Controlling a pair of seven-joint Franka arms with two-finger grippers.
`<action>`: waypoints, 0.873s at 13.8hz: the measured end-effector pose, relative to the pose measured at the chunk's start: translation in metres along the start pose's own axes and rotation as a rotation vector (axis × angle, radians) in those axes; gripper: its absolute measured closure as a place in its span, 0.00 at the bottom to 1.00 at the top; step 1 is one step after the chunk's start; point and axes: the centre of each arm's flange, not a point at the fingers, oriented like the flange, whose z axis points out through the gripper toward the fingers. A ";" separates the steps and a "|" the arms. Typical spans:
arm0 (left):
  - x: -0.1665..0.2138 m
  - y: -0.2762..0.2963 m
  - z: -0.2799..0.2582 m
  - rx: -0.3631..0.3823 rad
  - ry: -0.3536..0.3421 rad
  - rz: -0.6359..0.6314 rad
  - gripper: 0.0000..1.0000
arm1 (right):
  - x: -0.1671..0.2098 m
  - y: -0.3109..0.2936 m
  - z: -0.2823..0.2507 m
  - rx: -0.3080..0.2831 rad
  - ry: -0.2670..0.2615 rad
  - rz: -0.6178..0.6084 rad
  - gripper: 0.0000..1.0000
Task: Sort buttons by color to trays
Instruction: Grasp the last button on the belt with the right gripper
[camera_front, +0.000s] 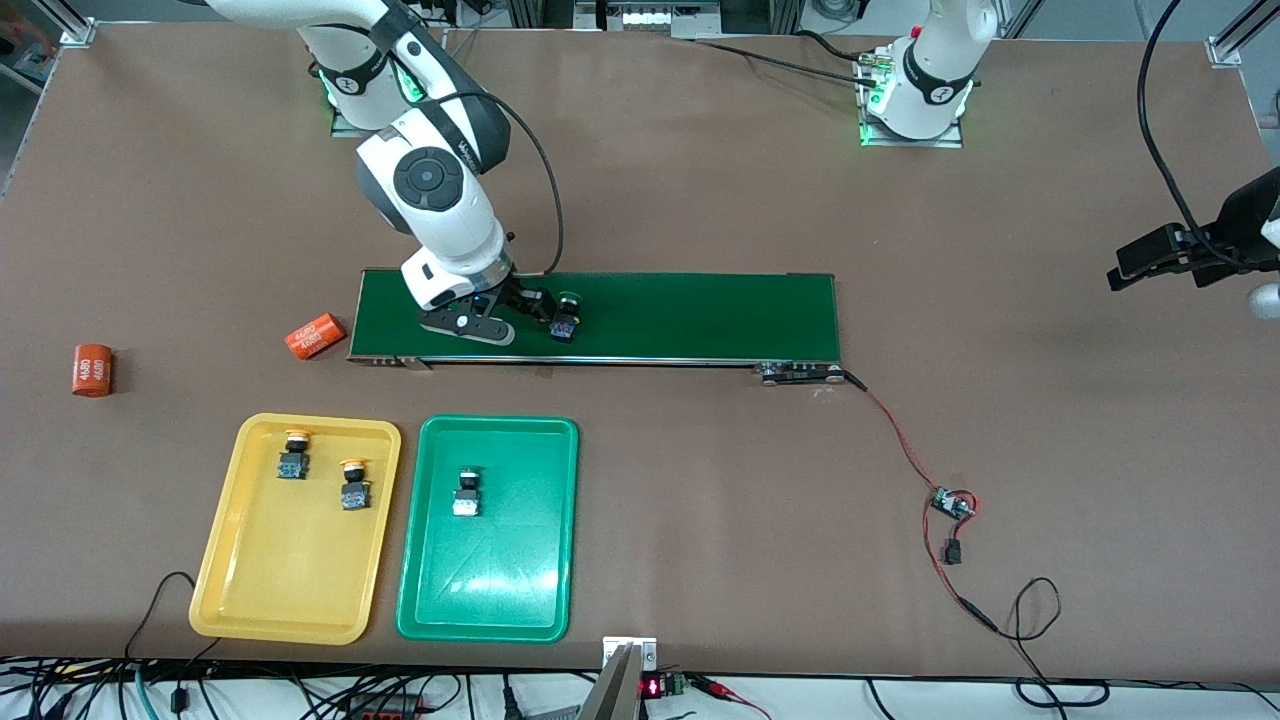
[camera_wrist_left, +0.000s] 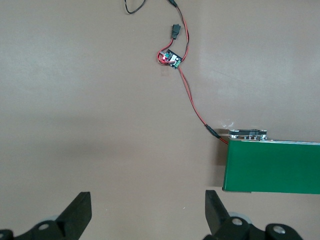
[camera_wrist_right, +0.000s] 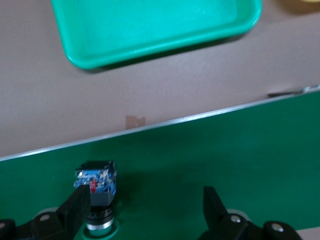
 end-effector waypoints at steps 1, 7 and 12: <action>0.000 0.000 0.000 0.000 0.000 0.000 0.00 | -0.007 -0.003 0.004 0.000 -0.003 0.007 0.00; 0.000 -0.002 0.000 0.000 0.000 -0.003 0.00 | -0.021 -0.011 0.015 0.005 -0.016 0.023 0.00; 0.000 -0.007 0.000 0.000 0.000 -0.012 0.00 | -0.030 -0.008 0.044 0.005 -0.019 -0.019 0.00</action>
